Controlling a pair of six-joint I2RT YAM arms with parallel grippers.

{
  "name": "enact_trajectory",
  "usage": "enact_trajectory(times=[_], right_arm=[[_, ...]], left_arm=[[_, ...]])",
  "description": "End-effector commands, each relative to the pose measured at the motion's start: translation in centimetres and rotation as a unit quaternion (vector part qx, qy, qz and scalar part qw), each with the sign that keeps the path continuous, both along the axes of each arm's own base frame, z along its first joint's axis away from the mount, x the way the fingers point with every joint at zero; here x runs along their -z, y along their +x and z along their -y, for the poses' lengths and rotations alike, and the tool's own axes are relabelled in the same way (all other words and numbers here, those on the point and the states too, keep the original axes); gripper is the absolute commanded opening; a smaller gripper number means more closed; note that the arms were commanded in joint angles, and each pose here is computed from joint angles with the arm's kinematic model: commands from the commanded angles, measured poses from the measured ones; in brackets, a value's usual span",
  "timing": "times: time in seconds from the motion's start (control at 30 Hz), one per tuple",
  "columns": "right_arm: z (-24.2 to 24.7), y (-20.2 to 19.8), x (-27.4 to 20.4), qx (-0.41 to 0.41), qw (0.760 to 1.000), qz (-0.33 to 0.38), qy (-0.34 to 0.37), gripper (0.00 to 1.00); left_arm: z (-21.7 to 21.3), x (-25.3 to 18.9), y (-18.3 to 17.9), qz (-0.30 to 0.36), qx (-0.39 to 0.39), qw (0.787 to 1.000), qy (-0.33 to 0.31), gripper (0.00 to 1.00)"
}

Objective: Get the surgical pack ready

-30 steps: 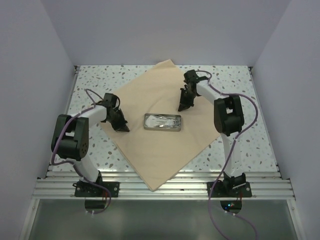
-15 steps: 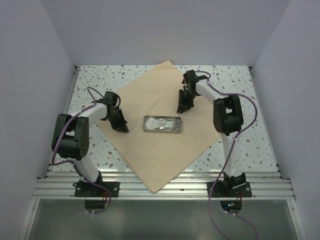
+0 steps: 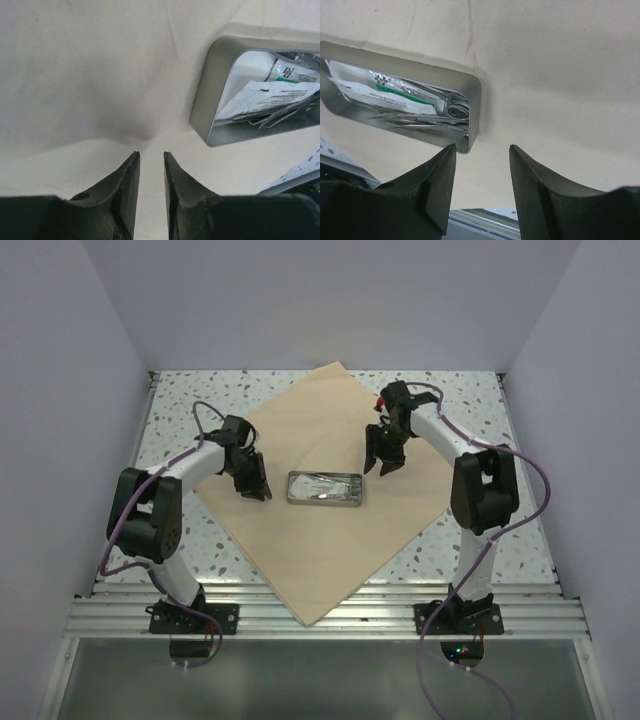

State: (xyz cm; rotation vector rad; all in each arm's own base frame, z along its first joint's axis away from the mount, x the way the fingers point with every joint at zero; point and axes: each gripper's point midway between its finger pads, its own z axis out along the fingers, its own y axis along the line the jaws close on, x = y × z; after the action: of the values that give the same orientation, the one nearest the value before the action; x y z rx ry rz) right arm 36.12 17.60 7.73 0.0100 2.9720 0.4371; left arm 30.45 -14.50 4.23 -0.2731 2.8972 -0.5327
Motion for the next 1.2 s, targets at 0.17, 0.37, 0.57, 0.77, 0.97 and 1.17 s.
enact_trajectory(times=[0.17, 0.37, 0.57, 0.77, 0.97, 1.17], right_arm=[[-1.9, -1.3, -0.5, -0.031, 0.999, -0.005, 0.028, 0.51], [-3.1, -1.6, 1.1, -0.032, 0.999, -0.026, 0.034, 0.47], [-4.0, -1.8, 1.8, -0.03, 0.998, -0.039, 0.046, 0.42], [-5.0, -2.1, 2.5, -0.028, 0.996, -0.05, 0.068, 0.31], [-5.0, -2.6, 2.9, -0.018, 0.995, -0.061, 0.072, 0.28], [-5.4, -2.3, 2.8, -0.009, 0.995, -0.061, 0.08, 0.26]], left_arm=[[2.9, -2.0, 3.7, 0.066, 0.067, 0.995, -0.013, 0.33], [3.3, -0.7, 3.3, 0.052, 0.078, 0.995, -0.015, 0.33], [3.9, -0.5, 3.7, 0.044, 0.082, 0.995, -0.027, 0.32], [4.1, -0.4, 4.0, 0.039, 0.086, 0.995, -0.027, 0.31], [4.8, -0.8, 4.9, 0.038, 0.081, 0.995, -0.042, 0.3], [5.2, -1.1, 5.4, 0.036, 0.081, 0.995, -0.046, 0.3]])
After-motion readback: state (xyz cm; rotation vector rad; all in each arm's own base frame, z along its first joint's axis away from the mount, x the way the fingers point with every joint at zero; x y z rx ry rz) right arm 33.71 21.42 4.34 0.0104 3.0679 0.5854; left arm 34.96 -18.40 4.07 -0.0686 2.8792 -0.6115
